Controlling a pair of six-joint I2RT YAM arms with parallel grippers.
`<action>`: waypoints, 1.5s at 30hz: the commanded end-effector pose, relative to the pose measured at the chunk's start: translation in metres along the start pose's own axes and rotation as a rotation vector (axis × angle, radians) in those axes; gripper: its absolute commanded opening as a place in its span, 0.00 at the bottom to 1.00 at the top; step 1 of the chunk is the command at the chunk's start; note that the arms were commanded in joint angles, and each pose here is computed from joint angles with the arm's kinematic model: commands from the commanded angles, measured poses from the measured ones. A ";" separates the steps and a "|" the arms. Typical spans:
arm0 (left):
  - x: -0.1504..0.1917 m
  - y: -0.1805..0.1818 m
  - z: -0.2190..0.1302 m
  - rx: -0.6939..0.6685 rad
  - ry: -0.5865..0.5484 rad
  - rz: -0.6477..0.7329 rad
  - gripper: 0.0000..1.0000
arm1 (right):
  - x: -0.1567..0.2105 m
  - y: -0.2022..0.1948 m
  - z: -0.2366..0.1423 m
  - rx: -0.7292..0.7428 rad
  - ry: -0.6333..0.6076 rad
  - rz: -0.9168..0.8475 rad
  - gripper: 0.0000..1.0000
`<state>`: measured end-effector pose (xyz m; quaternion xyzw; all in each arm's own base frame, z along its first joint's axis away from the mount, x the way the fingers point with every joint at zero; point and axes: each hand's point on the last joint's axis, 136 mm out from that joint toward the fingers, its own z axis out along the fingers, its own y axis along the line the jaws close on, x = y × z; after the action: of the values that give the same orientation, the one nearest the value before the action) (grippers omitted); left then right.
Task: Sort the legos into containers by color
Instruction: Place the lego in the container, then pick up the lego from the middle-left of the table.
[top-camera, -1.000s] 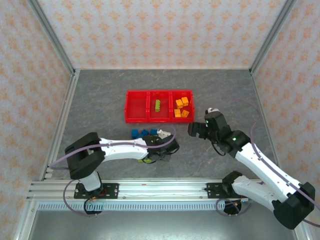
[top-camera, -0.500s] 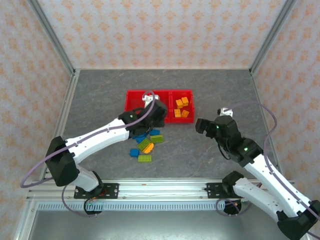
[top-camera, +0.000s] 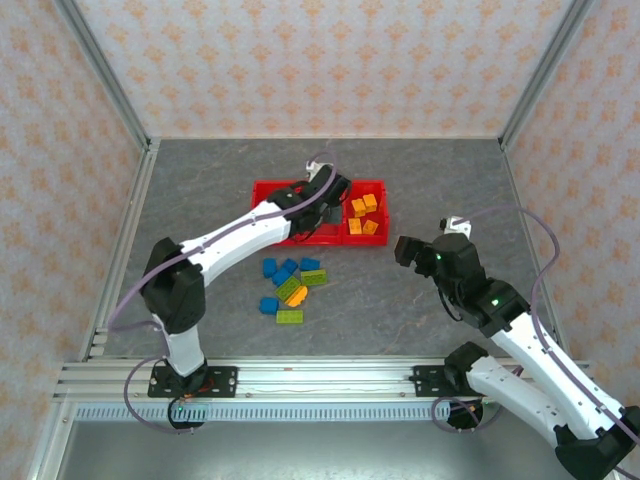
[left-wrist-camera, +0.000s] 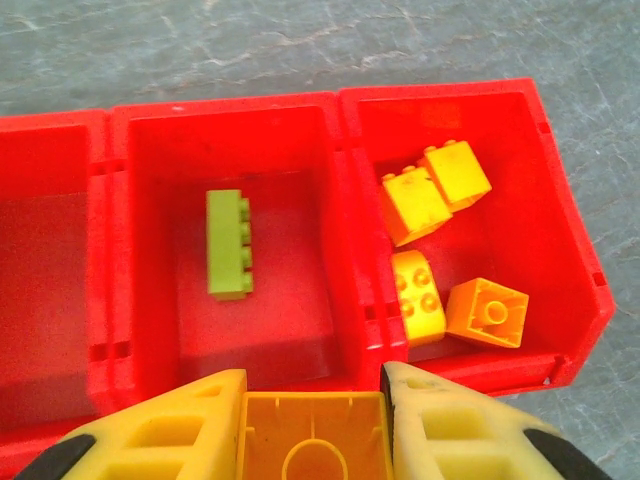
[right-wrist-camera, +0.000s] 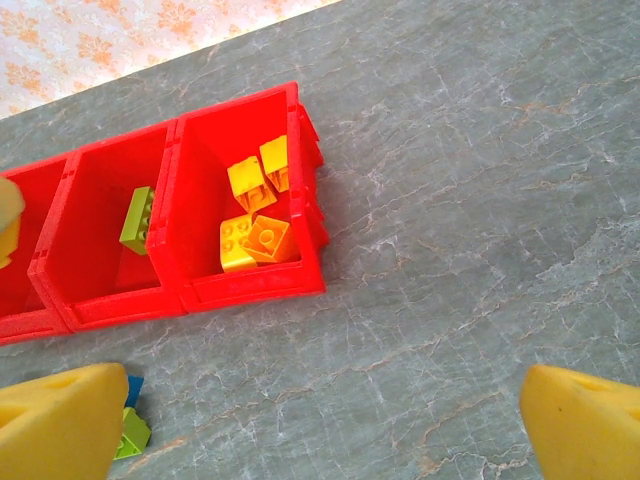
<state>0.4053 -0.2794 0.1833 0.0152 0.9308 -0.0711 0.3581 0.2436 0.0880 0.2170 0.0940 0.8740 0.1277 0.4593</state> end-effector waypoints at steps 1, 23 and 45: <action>-0.010 -0.016 0.008 0.048 0.008 0.021 0.13 | -0.007 -0.005 -0.002 0.018 -0.049 0.026 1.00; -0.024 -0.079 0.078 0.186 0.014 0.001 0.32 | -0.010 -0.002 -0.007 -0.009 -0.063 0.030 1.00; 0.056 0.007 -0.034 0.036 0.078 0.234 0.80 | -0.008 0.001 -0.006 -0.026 -0.054 0.021 1.00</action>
<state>0.3691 -0.2950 0.2003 0.1074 0.9183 -0.1110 0.3645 0.2424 0.0861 0.2275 0.0985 0.8624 0.1386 0.4769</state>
